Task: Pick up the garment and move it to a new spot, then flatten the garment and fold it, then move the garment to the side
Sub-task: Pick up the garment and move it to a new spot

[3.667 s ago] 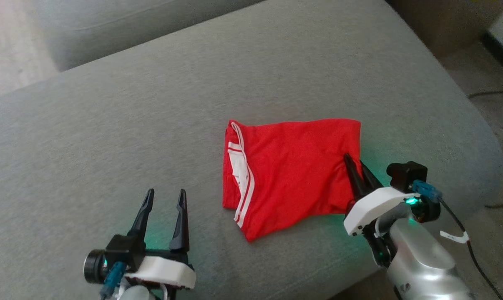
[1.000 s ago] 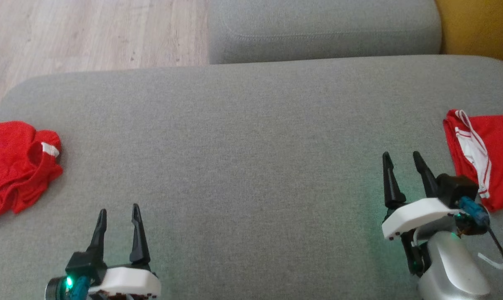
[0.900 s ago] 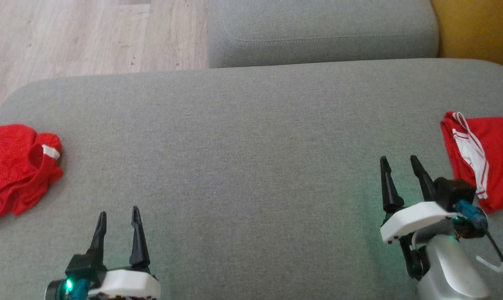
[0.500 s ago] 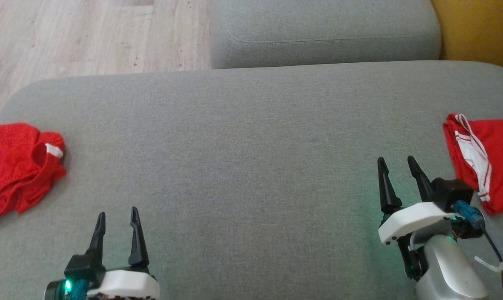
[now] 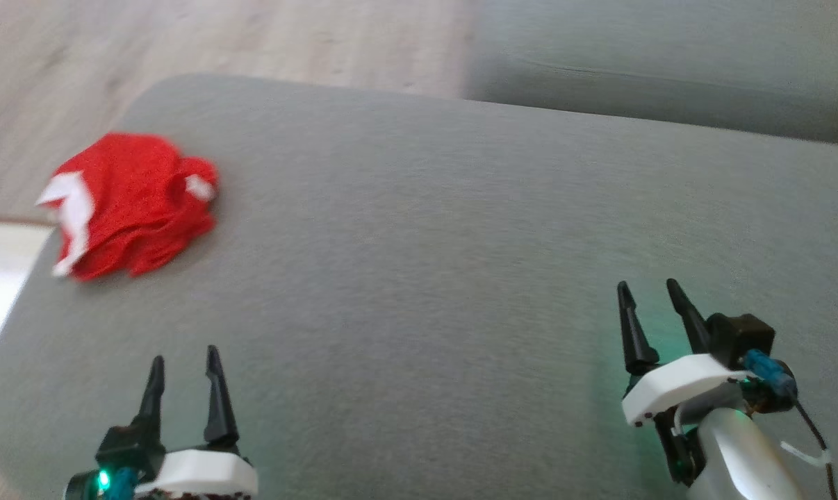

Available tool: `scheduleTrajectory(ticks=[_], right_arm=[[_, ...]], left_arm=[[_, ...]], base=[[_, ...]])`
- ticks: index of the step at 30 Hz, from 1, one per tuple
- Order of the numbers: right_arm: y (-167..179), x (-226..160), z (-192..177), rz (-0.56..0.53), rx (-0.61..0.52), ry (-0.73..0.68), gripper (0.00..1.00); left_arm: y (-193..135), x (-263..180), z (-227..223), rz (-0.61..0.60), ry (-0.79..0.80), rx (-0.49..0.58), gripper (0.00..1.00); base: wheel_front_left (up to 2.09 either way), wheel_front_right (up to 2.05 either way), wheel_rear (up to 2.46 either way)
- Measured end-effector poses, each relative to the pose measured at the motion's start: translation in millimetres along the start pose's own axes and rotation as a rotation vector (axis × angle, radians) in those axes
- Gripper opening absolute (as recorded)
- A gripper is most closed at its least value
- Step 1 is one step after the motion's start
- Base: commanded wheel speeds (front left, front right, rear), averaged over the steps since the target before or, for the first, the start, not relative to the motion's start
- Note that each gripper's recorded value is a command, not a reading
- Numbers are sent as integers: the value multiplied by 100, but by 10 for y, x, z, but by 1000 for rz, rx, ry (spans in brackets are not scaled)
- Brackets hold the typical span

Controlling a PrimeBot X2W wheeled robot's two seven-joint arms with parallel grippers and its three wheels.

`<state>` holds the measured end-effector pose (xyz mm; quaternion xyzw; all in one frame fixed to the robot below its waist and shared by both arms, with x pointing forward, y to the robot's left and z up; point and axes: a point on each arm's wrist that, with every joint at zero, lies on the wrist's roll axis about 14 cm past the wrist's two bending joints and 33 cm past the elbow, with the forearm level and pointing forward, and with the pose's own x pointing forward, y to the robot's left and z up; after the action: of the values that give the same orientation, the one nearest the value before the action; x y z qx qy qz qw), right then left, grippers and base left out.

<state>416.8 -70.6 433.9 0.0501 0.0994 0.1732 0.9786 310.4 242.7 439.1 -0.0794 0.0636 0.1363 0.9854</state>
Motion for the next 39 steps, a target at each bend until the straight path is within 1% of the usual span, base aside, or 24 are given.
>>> scheduleTrajectory(ticks=[8,9,13,19,24,27,31,35,39], right_arm=[[695,267,-101,202,-20,39,100],[695,267,-101,202,-20,39,100],[901,316,-166,263,-28,57,100],[911,382,-239,271,-12,71,100],[917,581,-193,286,-5,40,100],[929,692,-191,301,-7,24,100],[872,820,-237,302,-9,16,100],[691,931,-267,273,0,5,100],[475,988,-275,236,-5,-1,100]], left_arm=[[679,-376,-41,217,0,-28,100],[679,-376,-41,217,0,-28,100],[871,-529,-100,283,16,-33,100],[904,-437,-58,279,12,-41,100],[1060,51,481,273,-121,-18,100],[1137,334,666,262,-149,19,100],[1161,743,701,222,-118,69,100],[1125,1205,661,192,-63,52,100],[958,1655,651,144,-23,39,100]], base=[[0,0,0],[0,0,0],[0,0,0],[0,0,0],[0,0,0],[0,0,0],[0,0,0],[0,0,0],[0,0,0]])
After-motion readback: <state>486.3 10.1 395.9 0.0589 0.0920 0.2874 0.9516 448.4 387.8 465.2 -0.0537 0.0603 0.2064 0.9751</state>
